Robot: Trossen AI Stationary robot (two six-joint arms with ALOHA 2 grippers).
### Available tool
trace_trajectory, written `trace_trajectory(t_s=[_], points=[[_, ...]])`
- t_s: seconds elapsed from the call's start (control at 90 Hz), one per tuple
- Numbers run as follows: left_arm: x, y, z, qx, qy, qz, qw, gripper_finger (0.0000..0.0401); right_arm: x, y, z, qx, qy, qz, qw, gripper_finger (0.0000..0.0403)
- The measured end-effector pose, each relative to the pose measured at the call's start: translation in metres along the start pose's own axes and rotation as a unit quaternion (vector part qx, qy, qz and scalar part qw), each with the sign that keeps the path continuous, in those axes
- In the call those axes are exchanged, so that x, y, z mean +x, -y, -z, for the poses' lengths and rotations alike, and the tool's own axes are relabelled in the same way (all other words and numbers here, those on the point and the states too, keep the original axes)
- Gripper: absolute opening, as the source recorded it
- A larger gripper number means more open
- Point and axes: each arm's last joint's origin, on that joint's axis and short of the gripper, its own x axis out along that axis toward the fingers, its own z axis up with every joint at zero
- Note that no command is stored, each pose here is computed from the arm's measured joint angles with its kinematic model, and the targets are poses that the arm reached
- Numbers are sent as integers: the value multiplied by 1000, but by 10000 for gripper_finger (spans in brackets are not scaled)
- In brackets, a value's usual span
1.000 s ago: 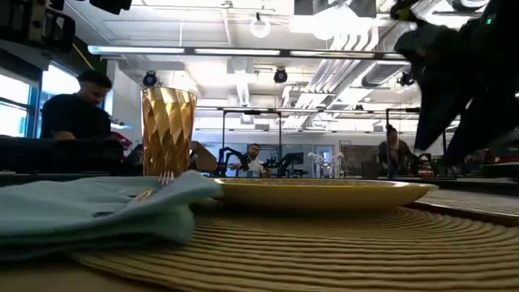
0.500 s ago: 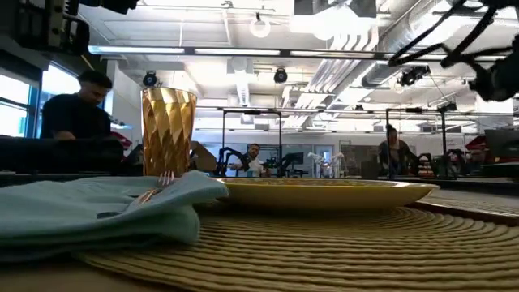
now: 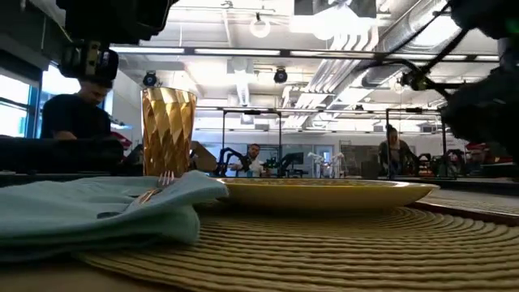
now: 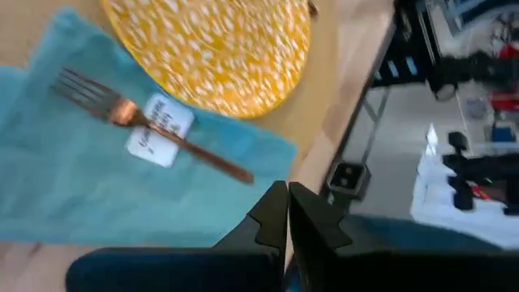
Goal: Set table place
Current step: Adjust the mat
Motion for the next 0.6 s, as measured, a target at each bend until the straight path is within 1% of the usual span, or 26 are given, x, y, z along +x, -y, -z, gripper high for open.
trace_trajectory(t_s=[0.144, 0.2, 0.356, 0.456, 0.533, 0.6], points=[[-2, 4, 7, 9, -28, 16, 999, 0, 9, -22, 4, 5, -2, 10, 1000, 15], [-5, 6, 9, 15, -35, 24, 999, 0, 11, -30, 6, 4, -2, 7, 1000, 5], [-20, 8, 15, 28, -37, 31, 998, 0, 11, -50, 9, 10, -6, -2, 1000, 11], [-31, 7, 16, 37, -28, 29, 998, 0, 9, -53, 11, 15, -6, 1, 1000, 10], [-39, 7, 17, 38, -21, 28, 999, 0, 8, -56, 12, 8, -11, -2, 1000, 10], [-45, 7, 17, 42, -14, 33, 998, 0, 5, -61, 14, -6, -18, -15, 1000, 9]])
